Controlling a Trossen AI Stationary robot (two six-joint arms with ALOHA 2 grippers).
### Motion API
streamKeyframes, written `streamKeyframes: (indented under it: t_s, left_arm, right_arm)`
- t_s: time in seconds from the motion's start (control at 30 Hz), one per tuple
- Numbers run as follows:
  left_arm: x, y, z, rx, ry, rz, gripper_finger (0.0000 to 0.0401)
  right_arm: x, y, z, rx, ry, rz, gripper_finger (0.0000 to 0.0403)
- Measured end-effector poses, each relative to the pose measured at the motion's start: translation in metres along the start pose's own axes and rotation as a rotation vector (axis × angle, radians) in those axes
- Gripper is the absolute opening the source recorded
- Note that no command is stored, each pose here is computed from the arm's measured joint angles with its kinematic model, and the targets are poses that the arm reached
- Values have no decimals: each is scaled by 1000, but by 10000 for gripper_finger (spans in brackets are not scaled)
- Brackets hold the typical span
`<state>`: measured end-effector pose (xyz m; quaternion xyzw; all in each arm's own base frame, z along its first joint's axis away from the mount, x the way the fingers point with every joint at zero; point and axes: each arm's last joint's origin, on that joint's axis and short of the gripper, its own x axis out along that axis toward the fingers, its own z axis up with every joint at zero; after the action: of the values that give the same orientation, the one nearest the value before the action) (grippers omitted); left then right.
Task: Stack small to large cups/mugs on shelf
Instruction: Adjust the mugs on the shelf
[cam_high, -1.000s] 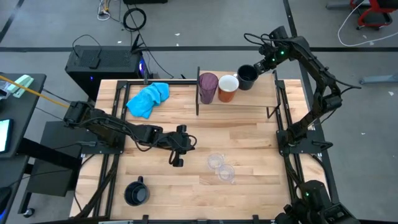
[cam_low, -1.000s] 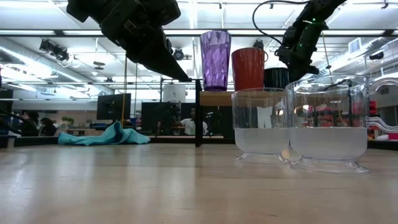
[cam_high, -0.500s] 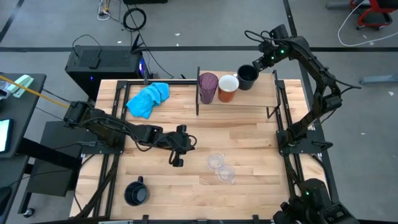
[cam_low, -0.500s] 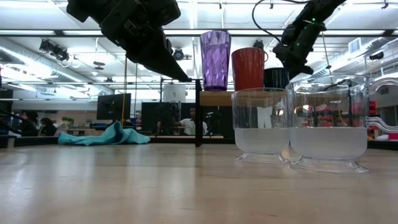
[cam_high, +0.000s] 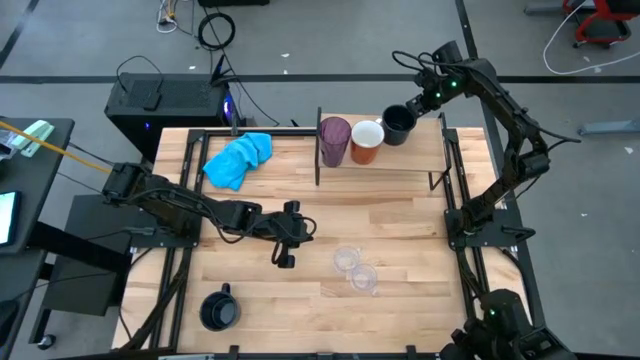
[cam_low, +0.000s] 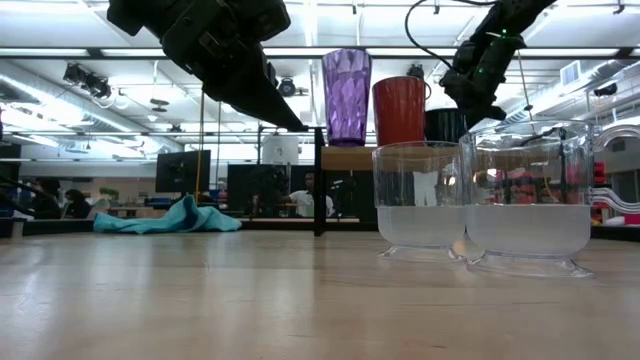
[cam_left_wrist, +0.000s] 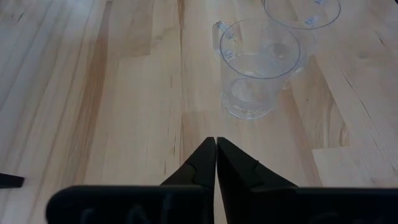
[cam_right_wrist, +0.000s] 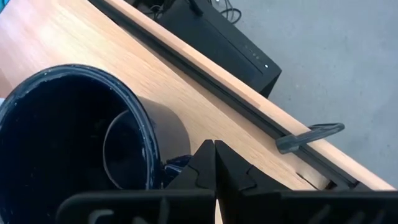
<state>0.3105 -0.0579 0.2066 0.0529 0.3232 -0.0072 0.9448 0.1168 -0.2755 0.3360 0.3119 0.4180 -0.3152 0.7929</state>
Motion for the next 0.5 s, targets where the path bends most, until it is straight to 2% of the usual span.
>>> streamKeyframes:
  t_s: [0.33, 0.5]
  left_arm:
    - [0, 0, 0, -1, 0, 0, 14]
    - [0, 0, 0, -1, 0, 0, 20]
  right_arm:
    - [0, 0, -1, -8, 8, -9, 2]
    - [0, -1, 0, -15, 2, -53, 2]
